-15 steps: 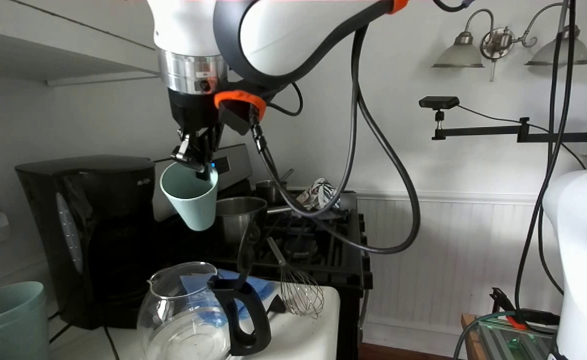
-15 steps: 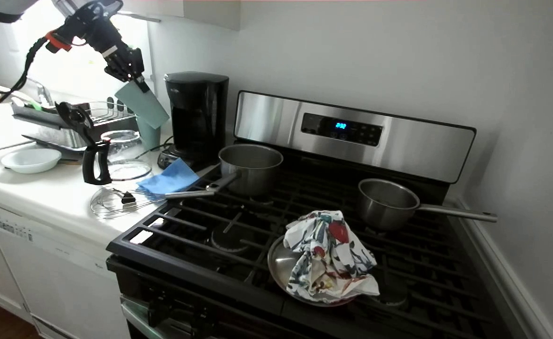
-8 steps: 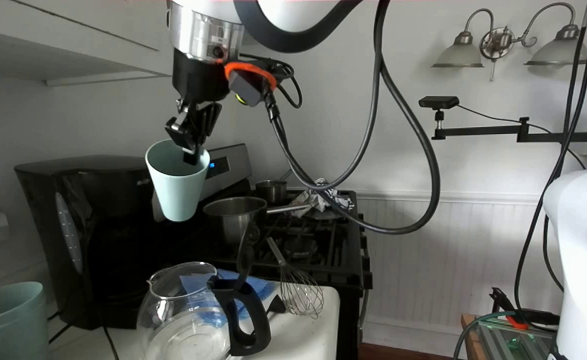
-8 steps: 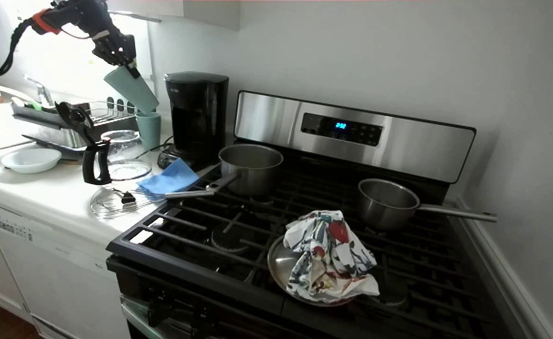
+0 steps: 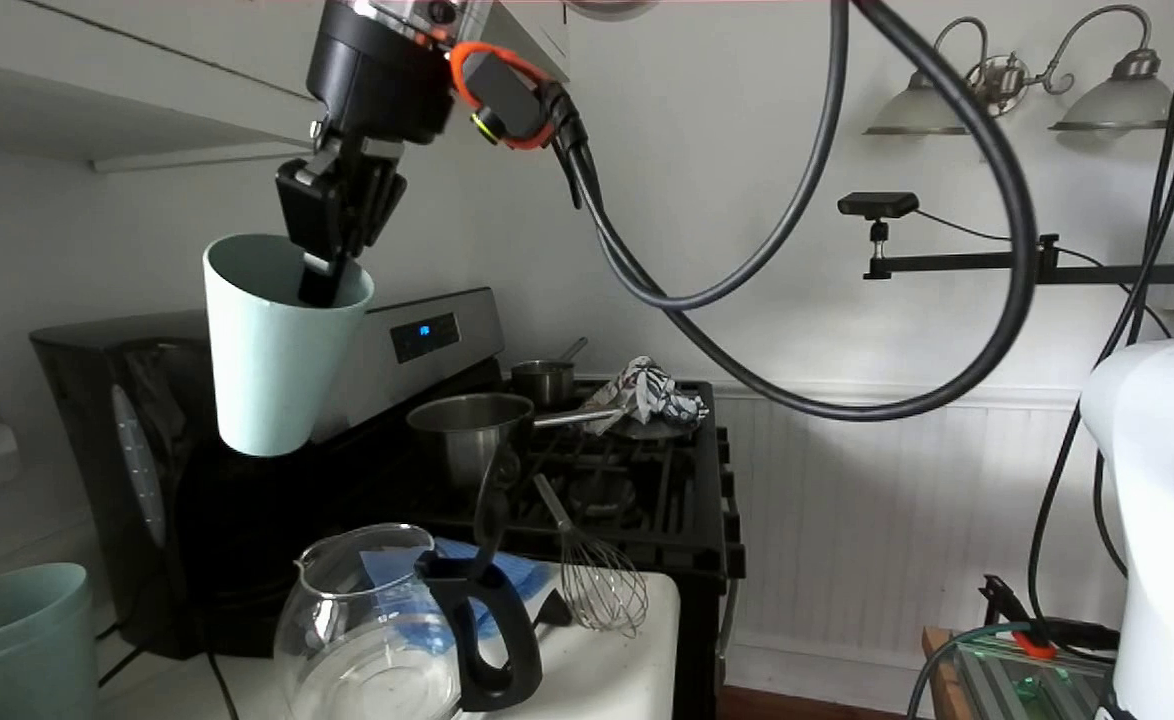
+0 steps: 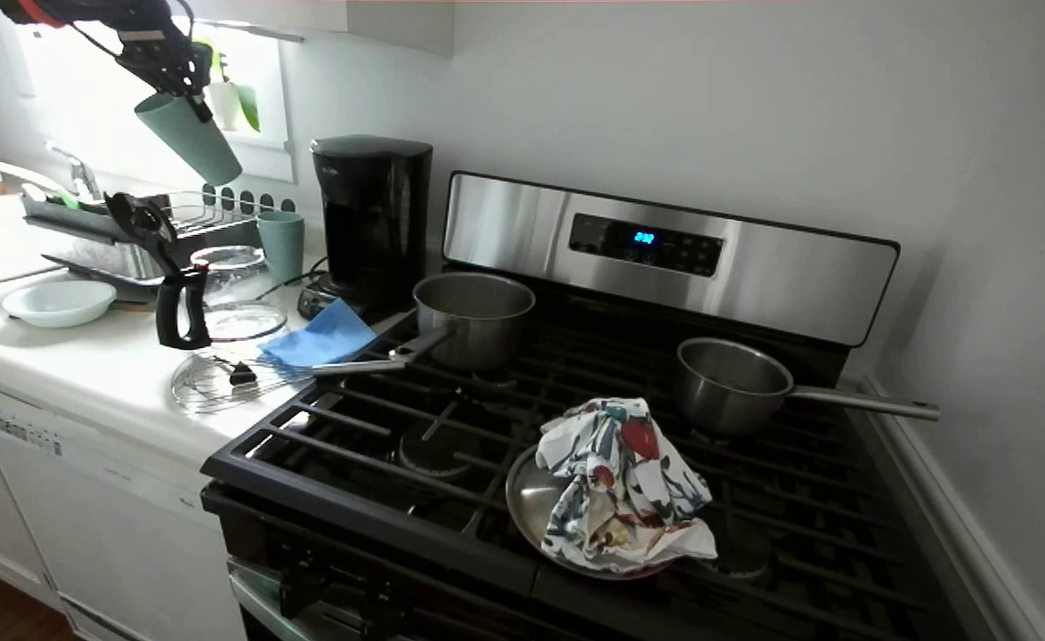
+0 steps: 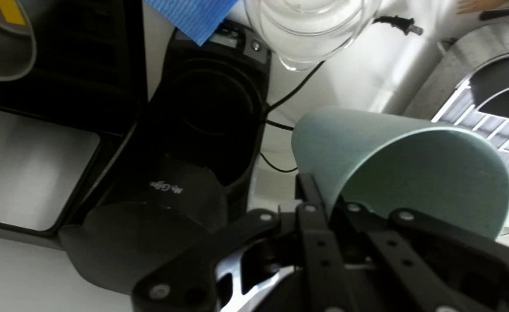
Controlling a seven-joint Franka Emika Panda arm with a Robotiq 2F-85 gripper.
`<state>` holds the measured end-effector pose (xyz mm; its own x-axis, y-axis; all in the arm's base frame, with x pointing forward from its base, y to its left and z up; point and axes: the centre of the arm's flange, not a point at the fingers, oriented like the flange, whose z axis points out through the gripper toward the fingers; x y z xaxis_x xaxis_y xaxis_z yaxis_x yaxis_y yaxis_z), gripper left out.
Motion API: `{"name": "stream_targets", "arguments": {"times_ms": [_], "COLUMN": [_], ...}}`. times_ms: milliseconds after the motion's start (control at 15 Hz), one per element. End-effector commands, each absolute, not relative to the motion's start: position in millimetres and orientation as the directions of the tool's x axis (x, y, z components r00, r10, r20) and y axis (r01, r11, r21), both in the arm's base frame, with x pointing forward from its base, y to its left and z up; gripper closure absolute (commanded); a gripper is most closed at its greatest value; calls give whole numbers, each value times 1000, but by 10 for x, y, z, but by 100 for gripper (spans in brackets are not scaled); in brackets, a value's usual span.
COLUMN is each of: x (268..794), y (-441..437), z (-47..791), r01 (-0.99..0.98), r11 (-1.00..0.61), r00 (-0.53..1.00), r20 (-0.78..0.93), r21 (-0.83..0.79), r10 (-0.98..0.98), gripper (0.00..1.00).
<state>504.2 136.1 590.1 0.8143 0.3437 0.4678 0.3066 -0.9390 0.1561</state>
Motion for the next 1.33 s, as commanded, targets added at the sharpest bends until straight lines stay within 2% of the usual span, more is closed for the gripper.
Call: {"name": "stream_targets", "arguments": {"times_ms": [0,533,867,1267], "x": [4919,4818,4685,4679], "y": [1450,1757,1899,1911], "z": [5967,5736,5469,5358], "r01": [400,584,723,723], "r11": [-913,-811,-690,-691], "r00": [802,777,682,684], "r20": [452,314,187,170], "r21": [76,-33,-26,-28], "r10": [389,546,708,709], "gripper": [99,99,99,96]}}
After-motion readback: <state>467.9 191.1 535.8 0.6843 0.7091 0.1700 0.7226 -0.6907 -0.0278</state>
